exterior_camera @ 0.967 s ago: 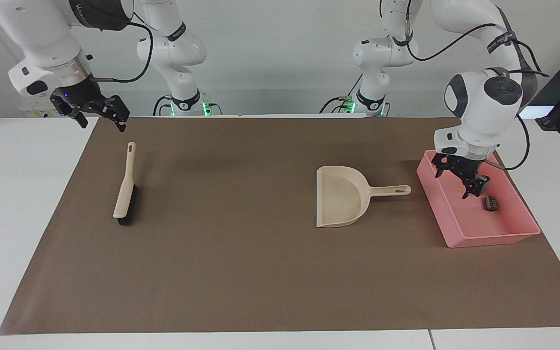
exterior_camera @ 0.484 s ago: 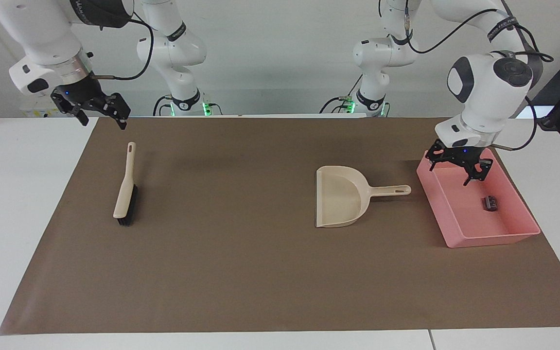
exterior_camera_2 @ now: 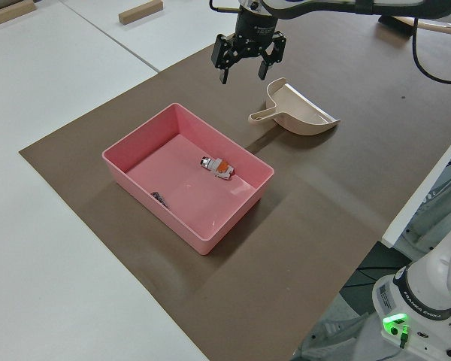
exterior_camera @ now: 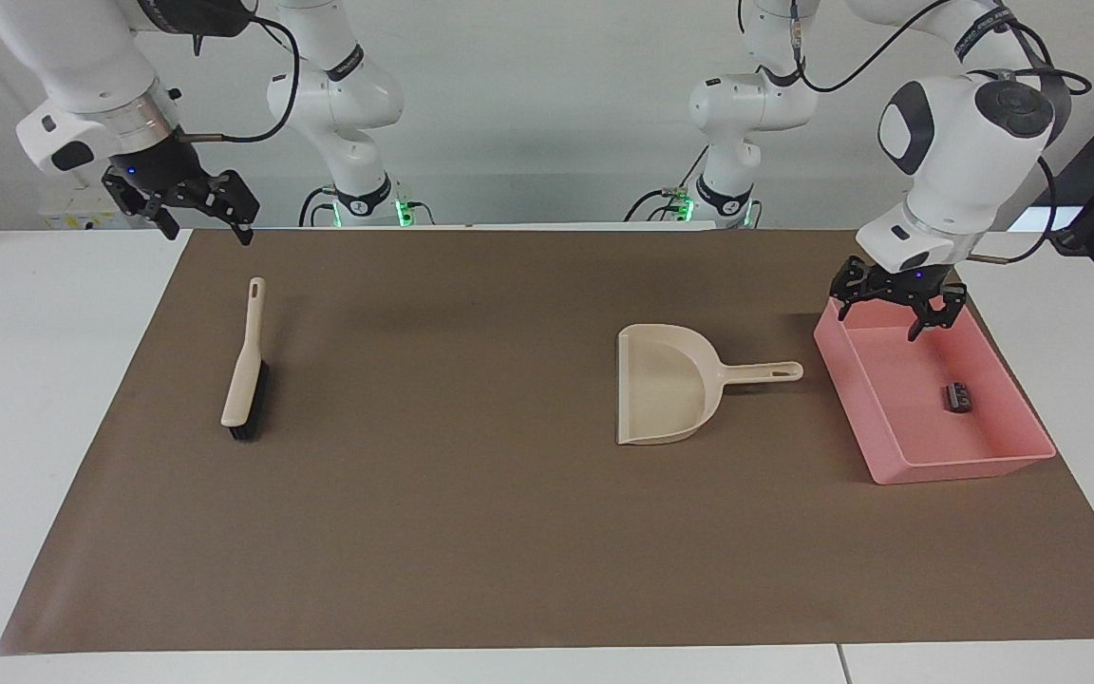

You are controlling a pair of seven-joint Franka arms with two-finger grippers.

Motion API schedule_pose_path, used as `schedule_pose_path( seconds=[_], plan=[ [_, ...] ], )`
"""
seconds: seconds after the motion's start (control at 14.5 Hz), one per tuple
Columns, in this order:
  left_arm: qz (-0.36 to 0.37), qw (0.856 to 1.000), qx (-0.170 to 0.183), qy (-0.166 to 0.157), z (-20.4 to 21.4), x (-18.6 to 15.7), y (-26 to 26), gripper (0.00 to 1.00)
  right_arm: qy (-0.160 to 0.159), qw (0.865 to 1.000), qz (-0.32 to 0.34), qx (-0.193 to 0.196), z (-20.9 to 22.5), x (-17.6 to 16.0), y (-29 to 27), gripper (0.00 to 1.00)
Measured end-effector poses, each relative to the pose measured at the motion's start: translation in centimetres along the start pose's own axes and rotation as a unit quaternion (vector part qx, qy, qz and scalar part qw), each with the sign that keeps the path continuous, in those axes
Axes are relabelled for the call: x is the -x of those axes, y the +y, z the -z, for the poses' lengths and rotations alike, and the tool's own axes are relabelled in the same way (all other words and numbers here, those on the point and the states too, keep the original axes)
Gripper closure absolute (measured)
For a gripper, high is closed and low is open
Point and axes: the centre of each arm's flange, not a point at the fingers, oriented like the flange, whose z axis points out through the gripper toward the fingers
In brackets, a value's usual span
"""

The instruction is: Clean e-waste and dump in bin

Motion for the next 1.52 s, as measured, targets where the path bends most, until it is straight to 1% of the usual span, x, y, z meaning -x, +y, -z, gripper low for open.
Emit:
schedule_pose_path(
  seconds=[0.21,0.28,0.41,0.62,0.83,1.04,1.17,1.38,1.52],
  plan=[
    [0.046,0.998,0.013,-0.027,1.0,0.3,1.2,0.00,0.007,1.000,0.001,0.011,-0.1,-0.4,0.0,0.00],
    [0.055,0.998,0.014,-0.032,1.6,0.3,2.0,0.00,0.007,1.000,0.001,0.012,-0.1,-0.4,0.0,0.00],
    [0.064,0.998,0.011,-0.027,3.1,0.5,3.3,0.00,0.007,1.000,0.001,0.012,-0.1,-0.4,0.0,0.00],
    [0.066,0.998,0.007,-0.017,4.8,1.2,3.6,0.00,0.007,1.000,0.001,0.012,-0.1,-0.4,0.0,0.00],
    [0.073,0.997,0.009,-0.023,6.3,2.0,3.3,0.00,0.007,1.000,0.001,0.012,-0.1,-0.4,0.0,0.00],
    [0.081,0.996,0.011,-0.021,8.4,2.4,2.7,0.00,0.007,1.000,0.001,0.012,-0.1,-0.4,0.0,0.00],
    [0.088,0.996,0.025,-0.020,9.2,2.4,2.3,0.00,0.007,1.000,0.001,0.012,-0.1,-0.4,0.0,0.00],
    [0.105,0.992,0.052,-0.036,9.8,2.8,0.9,0.00,0.007,1.000,0.001,0.012,-0.1,-0.4,0.0,0.00],
    [0.120,0.990,0.057,-0.041,9.7,3.2,-0.7,0.00,0.007,1.000,0.001,0.012,-0.1,-0.4,0.0,0.00]
  ],
)
